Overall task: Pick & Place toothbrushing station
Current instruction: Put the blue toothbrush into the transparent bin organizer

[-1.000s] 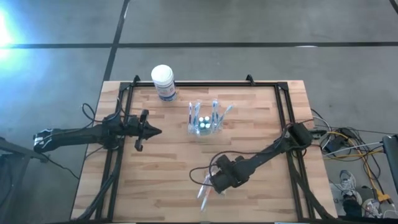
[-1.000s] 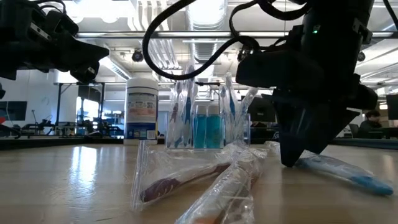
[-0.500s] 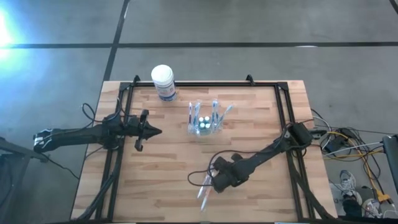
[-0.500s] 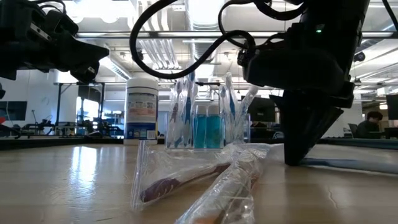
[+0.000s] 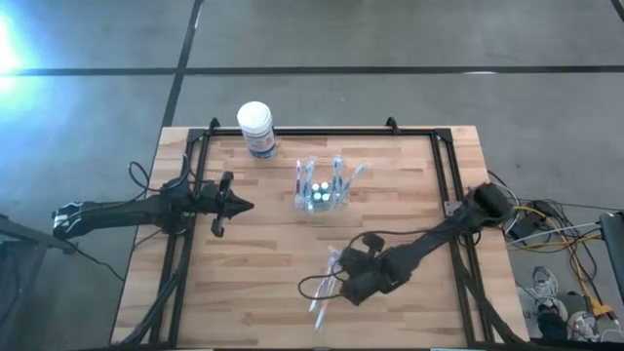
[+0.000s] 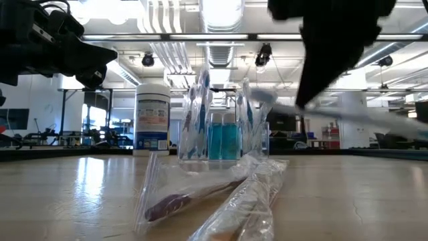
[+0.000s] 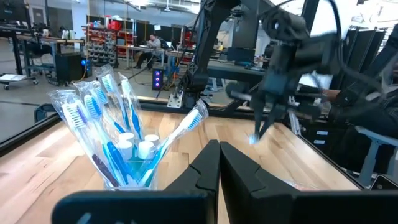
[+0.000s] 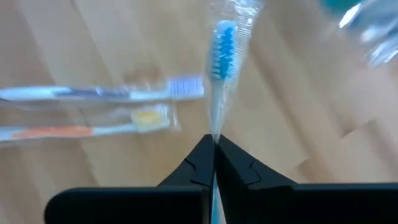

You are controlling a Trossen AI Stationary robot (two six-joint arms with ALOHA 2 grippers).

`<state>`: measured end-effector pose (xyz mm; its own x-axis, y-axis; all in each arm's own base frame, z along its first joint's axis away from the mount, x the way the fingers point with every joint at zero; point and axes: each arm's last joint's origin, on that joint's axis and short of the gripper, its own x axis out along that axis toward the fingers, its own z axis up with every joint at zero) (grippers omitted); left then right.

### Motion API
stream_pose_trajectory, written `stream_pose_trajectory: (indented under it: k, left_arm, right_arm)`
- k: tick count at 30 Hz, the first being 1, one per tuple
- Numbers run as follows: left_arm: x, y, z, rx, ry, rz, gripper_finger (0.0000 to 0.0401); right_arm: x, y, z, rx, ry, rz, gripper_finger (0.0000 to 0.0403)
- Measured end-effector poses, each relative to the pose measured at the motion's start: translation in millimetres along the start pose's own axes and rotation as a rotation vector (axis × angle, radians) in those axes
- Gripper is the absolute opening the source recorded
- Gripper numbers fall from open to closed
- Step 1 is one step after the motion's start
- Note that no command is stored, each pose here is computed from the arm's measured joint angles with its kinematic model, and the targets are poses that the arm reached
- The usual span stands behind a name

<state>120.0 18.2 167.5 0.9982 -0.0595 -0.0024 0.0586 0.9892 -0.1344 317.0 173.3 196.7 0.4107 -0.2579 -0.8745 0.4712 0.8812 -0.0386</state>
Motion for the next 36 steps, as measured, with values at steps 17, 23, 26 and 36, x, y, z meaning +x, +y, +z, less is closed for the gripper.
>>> stream_pose_trajectory:
  k: [17, 23, 26, 36]
  left_arm:
    - [0, 0, 2, -0.005, -0.012, 0.011, 0.0014]
    - [0, 0, 2, -0.020, -0.013, 0.012, 0.0014]
    - [0, 0, 2, -0.045, -0.012, 0.013, 0.0014]
    - [0, 1, 4, -0.076, -0.025, 0.035, 0.0014]
  right_arm:
    - [-88, -23, -21, -0.403, -0.641, 0.237, 0.0008]
    - [-75, -65, -38, -0.409, -0.841, 0.387, 0.0008]
    - [-62, -86, -51, -0.392, -0.901, 0.399, 0.0008]
    - [-36, -136, -86, -0.334, -1.092, 0.404, 0.0008]
